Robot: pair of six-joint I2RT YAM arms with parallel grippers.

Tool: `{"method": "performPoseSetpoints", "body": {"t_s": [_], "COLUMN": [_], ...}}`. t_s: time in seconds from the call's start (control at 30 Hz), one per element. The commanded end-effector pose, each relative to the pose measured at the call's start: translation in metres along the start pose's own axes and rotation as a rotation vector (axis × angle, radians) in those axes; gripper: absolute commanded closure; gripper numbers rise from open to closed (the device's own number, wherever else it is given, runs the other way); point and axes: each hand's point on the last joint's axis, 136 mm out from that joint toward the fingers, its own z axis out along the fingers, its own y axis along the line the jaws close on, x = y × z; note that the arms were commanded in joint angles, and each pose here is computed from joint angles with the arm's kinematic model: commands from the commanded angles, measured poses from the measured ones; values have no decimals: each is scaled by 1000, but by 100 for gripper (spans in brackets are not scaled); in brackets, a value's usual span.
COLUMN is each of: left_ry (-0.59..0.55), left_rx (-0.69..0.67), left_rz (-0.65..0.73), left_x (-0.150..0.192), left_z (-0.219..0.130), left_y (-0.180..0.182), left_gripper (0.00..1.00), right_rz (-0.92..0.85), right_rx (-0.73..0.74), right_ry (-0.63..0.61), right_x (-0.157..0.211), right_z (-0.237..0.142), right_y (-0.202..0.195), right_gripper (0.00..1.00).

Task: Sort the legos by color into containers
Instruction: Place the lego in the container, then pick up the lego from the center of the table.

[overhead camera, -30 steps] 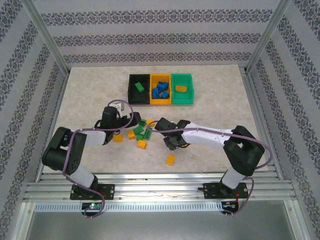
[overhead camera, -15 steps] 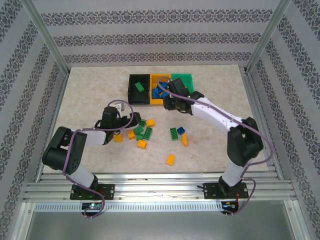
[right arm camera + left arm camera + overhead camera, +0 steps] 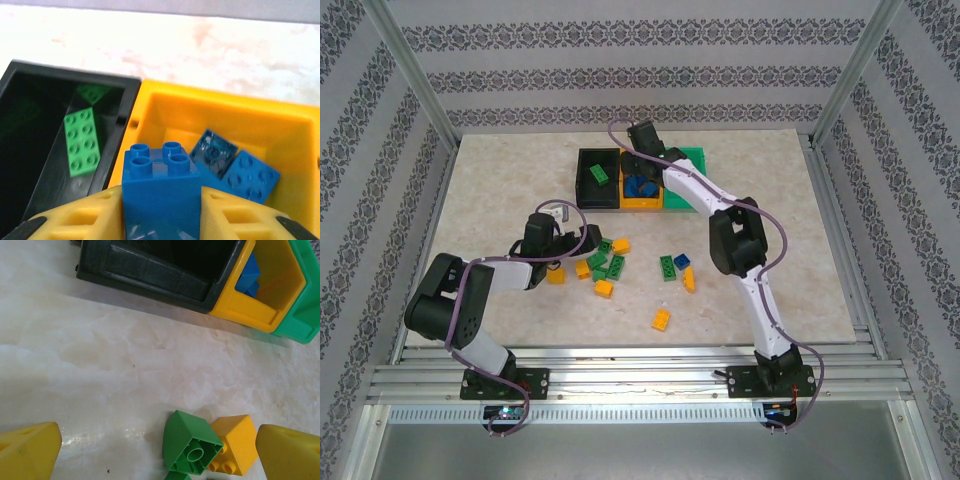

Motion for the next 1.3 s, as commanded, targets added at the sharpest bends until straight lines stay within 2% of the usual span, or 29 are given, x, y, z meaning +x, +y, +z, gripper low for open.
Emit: {"method": "performPoseSetpoints", "body": {"t_s": [0.0, 0.03, 0.1, 0.27, 0.4, 0.53, 0.73, 0.93, 1.1, 1.27], "left_ry": [-32, -27, -27, -24, -34, -35, -38, -36, -37, -35], "left_rx": [17, 20, 21, 22, 26, 27, 40, 38, 35, 40], "left_rz": [-2, -4, -4, -7, -7, -10, -24, -28, -29, -28], "left_x": [-9, -8, -8, -7, -8, -8, -7, -7, -6, -6], "left_z": [0, 0, 1, 1, -1, 0, 0, 1, 0, 0], "left_y": [-2, -2, -2, -2, -3, -3, -4, -3, -2, -3], "left_gripper": [0, 0, 0, 0, 0, 0, 0, 0, 0, 0], "right_rz": [-30, -28, -19, -62, -149, -215, -139, -40, 22, 41], "right_rx": [40, 39, 14, -31, -23, 54, 14, 72, 119, 92], "right_ry": [-61, -56, -46, -32, 8, 39, 125, 300, 384, 439], "right_x": [-28, -30, -33, -18, 22, 70, 145, 213, 243, 256], "right_z": [0, 2, 0, -28, -61, -92, -136, -170, -183, -181], "right_y": [-5, -6, -3, 14, 22, 10, -12, -48, -78, -80], "right_gripper": [53, 45, 39, 38, 36, 34, 33, 33, 35, 38]}}
